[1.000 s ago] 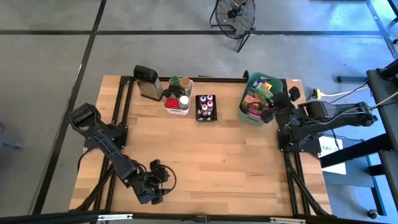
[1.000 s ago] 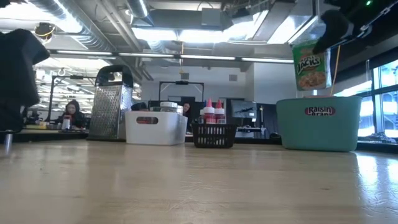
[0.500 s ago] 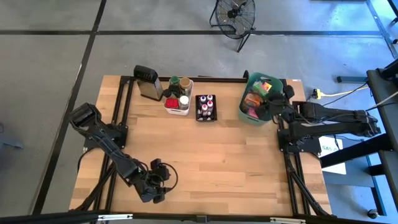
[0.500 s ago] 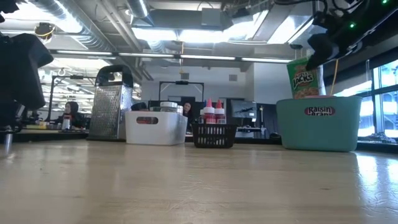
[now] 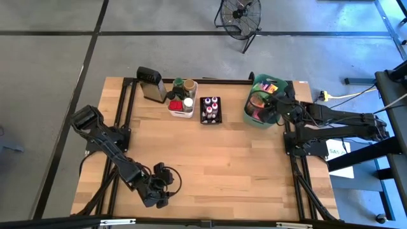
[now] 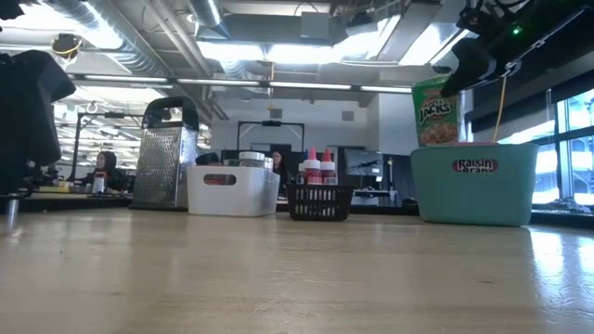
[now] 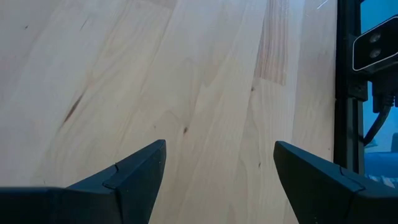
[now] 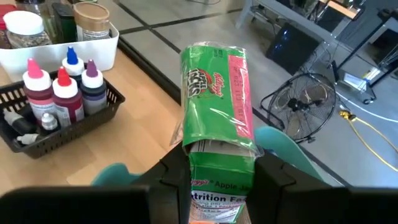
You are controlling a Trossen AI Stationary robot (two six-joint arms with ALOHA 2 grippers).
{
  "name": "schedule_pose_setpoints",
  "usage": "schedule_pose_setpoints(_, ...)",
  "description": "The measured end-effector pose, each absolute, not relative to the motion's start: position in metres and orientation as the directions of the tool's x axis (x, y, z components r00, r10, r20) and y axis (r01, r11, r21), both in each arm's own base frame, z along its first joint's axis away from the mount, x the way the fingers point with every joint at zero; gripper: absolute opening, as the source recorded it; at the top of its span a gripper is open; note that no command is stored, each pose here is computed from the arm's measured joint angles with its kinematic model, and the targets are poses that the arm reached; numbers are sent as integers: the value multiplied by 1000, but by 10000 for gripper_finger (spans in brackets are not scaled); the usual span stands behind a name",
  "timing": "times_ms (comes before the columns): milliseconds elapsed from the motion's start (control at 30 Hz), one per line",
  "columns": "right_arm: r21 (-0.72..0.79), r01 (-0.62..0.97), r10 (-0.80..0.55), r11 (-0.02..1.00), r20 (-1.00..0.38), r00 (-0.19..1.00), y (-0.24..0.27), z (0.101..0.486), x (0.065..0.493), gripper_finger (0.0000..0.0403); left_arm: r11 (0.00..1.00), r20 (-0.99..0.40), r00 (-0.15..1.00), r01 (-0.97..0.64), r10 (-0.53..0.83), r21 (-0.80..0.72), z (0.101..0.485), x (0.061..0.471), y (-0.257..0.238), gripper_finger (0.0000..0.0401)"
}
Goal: Pick & Place Kitchen Items
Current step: Put the green cereal box into the green bin
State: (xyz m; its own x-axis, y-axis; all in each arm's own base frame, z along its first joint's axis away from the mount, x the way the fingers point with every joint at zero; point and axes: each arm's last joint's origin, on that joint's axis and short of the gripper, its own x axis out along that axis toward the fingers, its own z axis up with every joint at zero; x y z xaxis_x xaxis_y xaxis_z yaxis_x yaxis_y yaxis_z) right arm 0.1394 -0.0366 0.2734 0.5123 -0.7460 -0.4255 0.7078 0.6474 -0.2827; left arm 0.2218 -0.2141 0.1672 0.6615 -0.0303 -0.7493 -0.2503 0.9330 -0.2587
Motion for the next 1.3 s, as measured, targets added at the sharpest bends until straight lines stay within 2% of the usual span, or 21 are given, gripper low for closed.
schedule_pose_setpoints(500, -291, 793, -811, 536, -438, 387, -46, 270, 128, 108, 933, -751, 660, -252, -29, -257, 167, 222, -214, 293)
schedule_pose_setpoints(867, -266, 803, -786, 534, -505, 356, -45, 264, 122, 108, 933, -751, 659, -246, -38, -263, 167, 218, -217, 293)
schedule_pose_setpoints(1033, -228, 799, -761, 557, -525, 381, -44, 263, 123, 108, 935, -750, 660, -238, -45, -265, 167, 216, -219, 293)
schedule_pose_setpoints(1300, -194, 812, -757, 551, -527, 388, -45, 241, 126, 108, 933, -750, 660, -240, -45, -268, 167, 216, -220, 293)
